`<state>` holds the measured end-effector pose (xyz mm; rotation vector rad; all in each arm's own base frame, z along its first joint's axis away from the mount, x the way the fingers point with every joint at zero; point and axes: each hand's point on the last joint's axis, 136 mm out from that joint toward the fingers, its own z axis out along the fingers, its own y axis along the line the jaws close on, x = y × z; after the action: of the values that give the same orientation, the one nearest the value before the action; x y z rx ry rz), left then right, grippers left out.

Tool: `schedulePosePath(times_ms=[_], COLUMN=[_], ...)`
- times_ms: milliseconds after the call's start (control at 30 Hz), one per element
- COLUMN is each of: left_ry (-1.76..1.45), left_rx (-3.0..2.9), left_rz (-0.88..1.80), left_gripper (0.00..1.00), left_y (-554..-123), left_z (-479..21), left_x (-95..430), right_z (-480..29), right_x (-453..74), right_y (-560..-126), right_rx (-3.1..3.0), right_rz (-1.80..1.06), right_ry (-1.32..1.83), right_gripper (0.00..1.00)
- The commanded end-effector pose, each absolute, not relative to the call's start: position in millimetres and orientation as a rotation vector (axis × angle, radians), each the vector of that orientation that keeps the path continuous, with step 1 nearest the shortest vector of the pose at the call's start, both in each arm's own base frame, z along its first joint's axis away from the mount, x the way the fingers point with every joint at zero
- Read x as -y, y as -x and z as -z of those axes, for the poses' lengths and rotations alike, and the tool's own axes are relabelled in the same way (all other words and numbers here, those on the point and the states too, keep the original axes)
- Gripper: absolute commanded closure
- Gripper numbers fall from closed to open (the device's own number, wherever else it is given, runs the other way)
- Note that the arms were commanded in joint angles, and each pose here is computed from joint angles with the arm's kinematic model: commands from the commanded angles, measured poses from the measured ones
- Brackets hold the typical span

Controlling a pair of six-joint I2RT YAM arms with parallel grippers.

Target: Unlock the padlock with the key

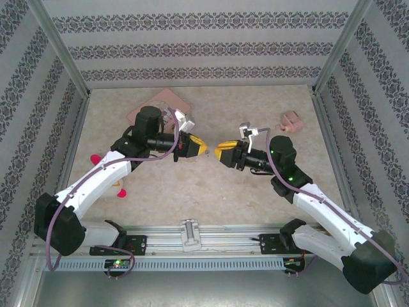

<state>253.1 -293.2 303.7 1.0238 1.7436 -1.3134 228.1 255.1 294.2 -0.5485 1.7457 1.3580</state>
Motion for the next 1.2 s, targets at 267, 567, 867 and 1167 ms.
schedulePosePath(times_ms=[267, 567, 867, 1167], left_ry=[-1.12, -1.105, -1.093, -1.085], left_rx=[-1.615, -1.611, -1.611, -1.609], left_rz=[1.378, 1.402, 1.422, 1.427], left_gripper=[1.0, 1.0, 1.0, 1.0], left_y=[-233.1, -235.6, -238.1, -240.0], left_z=[-318.2, -318.2, -317.2, -317.6], left_x=[298.2, 300.2, 302.4, 303.4], right_z=[-312.3, -314.6, -312.8, -313.8], right_x=[-278.3, -280.1, -283.0, -283.6], right_y=[-214.7, -213.6, -213.0, -211.9], right_rx=[-1.677, -1.669, -1.673, -1.669], right_rz=[-1.473, -1.488, -1.507, -1.512], right_ry=[0.698, 0.713, 0.72, 0.726], right_gripper=[0.69, 0.77, 0.81, 0.83])
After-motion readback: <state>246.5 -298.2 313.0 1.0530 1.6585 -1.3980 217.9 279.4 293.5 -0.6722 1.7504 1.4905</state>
